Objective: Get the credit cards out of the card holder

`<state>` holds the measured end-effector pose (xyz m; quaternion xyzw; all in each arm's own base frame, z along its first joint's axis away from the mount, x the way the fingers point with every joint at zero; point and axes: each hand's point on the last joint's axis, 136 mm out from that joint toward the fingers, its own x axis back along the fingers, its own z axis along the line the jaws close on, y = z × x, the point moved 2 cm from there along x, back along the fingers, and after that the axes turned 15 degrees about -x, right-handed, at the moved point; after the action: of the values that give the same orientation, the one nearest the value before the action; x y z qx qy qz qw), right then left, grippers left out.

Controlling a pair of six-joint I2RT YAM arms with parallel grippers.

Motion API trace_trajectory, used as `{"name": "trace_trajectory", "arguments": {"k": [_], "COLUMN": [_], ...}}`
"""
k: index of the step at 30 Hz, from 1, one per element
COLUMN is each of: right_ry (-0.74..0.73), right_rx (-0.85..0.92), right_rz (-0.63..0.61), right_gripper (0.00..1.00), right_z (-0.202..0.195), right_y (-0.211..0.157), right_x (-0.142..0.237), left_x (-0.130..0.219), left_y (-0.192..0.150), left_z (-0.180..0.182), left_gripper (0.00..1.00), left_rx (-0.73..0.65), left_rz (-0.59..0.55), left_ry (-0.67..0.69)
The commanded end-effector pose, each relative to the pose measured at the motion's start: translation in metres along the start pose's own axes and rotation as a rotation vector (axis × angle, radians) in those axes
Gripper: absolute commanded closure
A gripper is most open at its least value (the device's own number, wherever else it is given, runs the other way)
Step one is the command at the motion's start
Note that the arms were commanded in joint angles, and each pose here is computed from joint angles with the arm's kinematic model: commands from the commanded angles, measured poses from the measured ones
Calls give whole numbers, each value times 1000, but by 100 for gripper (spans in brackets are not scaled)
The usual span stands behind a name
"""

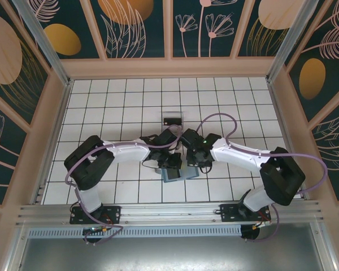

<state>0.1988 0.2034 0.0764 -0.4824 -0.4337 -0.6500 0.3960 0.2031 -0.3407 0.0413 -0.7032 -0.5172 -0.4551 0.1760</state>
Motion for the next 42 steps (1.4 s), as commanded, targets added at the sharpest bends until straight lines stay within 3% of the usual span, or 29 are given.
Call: {"name": "trace_trajectory", "arguments": {"k": [1, 13, 20, 26, 35, 42], "right_ry": [23, 67, 242, 410, 431, 448], "right_rx": [-15, -48, -73, -161, -211, -207], "right_rz": [-13, -21, 17, 165, 251, 267], "right_gripper": [84, 83, 82, 85, 87, 87], "right_z": [-4, -9, 14, 22, 15, 21], "right_y": [3, 5, 4, -15, -30, -29], "right_x": [4, 12, 35, 15, -14, -13], "left_x": [-5, -19, -16, -12, 3, 19], "left_y": [-1, -3, -4, -4, -2, -1], "left_z": [-4, -7, -5, -4, -4, 2], "left_gripper": [91, 91, 90, 90, 90, 90], "left_rx": [-24, -52, -46, -43, -44, -37], "left_rz": [37, 91, 88, 76, 29, -15], "left_ry": [-3, 50, 65, 77, 107, 167]}}
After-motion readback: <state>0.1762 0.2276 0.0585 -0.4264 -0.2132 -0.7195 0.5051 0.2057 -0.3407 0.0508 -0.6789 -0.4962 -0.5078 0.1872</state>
